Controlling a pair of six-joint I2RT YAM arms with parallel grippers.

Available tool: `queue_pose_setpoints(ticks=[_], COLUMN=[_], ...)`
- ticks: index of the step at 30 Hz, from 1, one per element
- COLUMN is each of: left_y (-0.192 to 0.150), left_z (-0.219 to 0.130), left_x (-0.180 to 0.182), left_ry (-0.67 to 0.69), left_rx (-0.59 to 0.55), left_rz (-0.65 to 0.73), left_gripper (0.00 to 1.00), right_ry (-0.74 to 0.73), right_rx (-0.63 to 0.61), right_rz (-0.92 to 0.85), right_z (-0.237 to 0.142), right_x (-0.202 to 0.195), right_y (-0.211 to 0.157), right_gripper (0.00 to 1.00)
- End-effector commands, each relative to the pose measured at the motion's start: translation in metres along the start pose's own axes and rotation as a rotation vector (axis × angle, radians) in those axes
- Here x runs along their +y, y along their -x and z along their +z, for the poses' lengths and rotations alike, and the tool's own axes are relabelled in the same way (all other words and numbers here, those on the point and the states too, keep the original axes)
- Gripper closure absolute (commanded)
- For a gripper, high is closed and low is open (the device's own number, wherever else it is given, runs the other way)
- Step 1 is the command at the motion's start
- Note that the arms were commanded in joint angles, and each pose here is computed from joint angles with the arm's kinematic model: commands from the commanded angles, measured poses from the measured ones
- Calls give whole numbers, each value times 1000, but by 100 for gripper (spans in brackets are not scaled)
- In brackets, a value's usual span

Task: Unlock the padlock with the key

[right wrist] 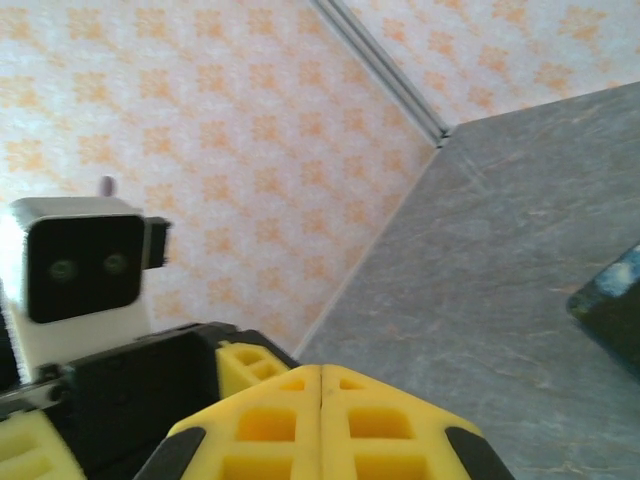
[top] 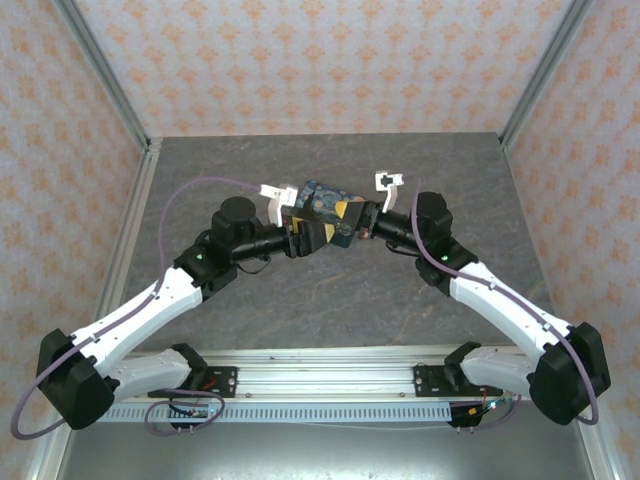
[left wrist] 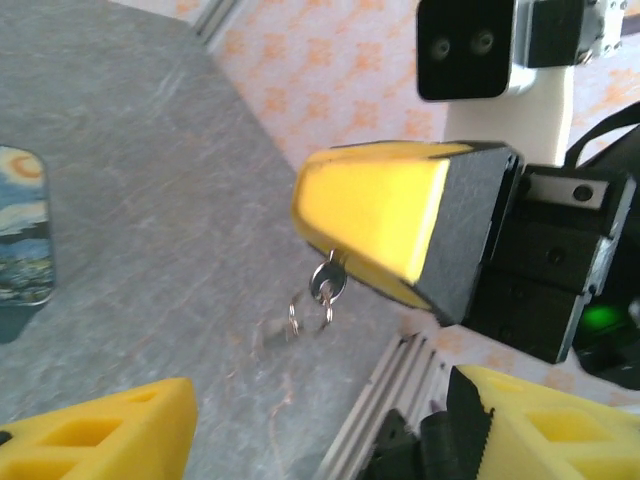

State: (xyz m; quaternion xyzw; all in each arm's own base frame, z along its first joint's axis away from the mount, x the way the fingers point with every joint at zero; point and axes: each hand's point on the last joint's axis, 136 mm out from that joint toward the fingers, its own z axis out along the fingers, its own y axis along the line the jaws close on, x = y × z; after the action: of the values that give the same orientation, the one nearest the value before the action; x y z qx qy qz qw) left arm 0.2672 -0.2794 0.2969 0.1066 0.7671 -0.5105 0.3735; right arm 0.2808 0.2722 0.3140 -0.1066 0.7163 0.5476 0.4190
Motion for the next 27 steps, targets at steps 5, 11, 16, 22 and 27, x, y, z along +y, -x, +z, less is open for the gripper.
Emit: queue_pose_setpoints(ticks=[5, 11, 16, 22, 27], left_y=[21, 29, 38, 39, 33], left_z=[9, 9, 6, 6, 13], left_x=[-19, -18, -18, -29, -31], left_ry=[-176, -179, -211, -246, -251], left_rx=[-114, -162, -229, -218, -198], left_rz=[-71, -100, -156, -148, -147], left_gripper=[38, 48, 59, 60, 59], right_ry=[140, 166, 177, 160, 166], right_rx=[-150, -181, -166, -152, -150], right_rz=[122, 195, 194, 190, 183], right_z=[-9, -10, -9, -6, -5], right_x=[24, 28, 33, 32, 36], right_y=[26, 34, 33, 29, 29], right_gripper=[100, 100, 100, 100, 100])
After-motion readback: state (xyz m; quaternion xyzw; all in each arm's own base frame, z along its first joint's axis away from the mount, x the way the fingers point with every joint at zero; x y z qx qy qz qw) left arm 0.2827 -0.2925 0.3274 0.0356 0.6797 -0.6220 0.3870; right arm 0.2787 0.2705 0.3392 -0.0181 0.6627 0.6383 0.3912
